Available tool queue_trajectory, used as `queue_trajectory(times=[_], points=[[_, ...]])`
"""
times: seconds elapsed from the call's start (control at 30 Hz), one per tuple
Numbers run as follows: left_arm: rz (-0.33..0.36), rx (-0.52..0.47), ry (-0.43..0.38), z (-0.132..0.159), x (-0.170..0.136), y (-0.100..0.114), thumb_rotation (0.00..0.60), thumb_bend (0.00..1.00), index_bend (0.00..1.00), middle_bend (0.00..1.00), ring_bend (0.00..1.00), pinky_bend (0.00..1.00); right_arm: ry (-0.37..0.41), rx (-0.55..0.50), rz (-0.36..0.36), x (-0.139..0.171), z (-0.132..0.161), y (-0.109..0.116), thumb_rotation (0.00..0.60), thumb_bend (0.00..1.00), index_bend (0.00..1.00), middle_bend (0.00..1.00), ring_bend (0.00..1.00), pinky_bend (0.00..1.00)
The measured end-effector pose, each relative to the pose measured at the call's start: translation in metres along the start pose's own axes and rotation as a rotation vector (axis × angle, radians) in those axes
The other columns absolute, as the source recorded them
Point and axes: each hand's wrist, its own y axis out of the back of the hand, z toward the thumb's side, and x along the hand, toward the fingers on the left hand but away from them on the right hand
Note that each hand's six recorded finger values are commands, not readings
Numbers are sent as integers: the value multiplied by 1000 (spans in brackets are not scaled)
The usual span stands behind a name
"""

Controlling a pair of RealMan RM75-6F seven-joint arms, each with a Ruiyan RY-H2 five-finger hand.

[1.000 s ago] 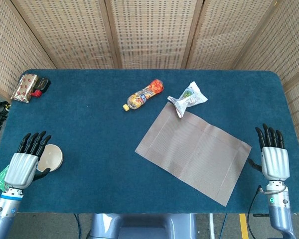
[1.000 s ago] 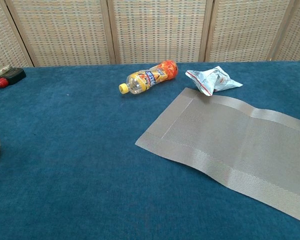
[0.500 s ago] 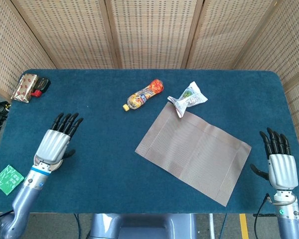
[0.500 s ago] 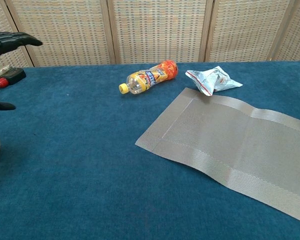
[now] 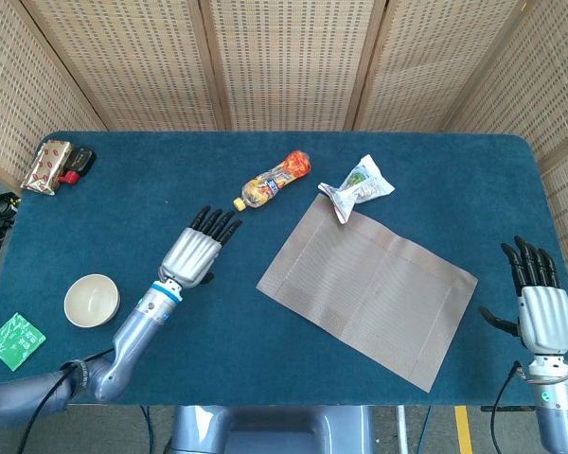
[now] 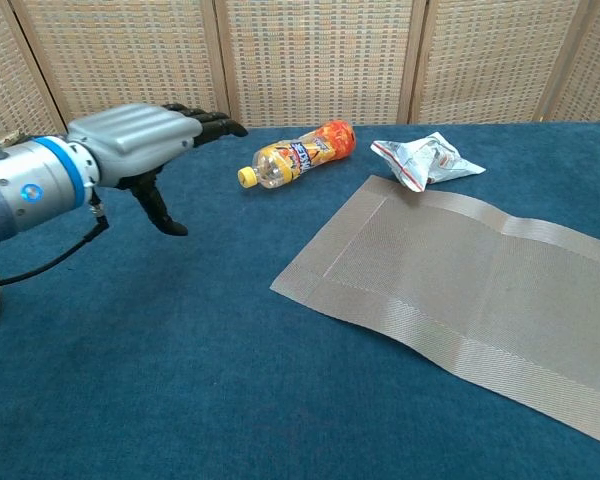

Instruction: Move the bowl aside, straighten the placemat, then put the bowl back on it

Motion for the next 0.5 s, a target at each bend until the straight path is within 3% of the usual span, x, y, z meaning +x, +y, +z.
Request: queue_trajectory(times=[0.5], points=[[-108,56,-67,62,47,-34,600,40,0,0,0,0,-41,-56,-20,-7,-15,11,600,270,89,0,0,0]])
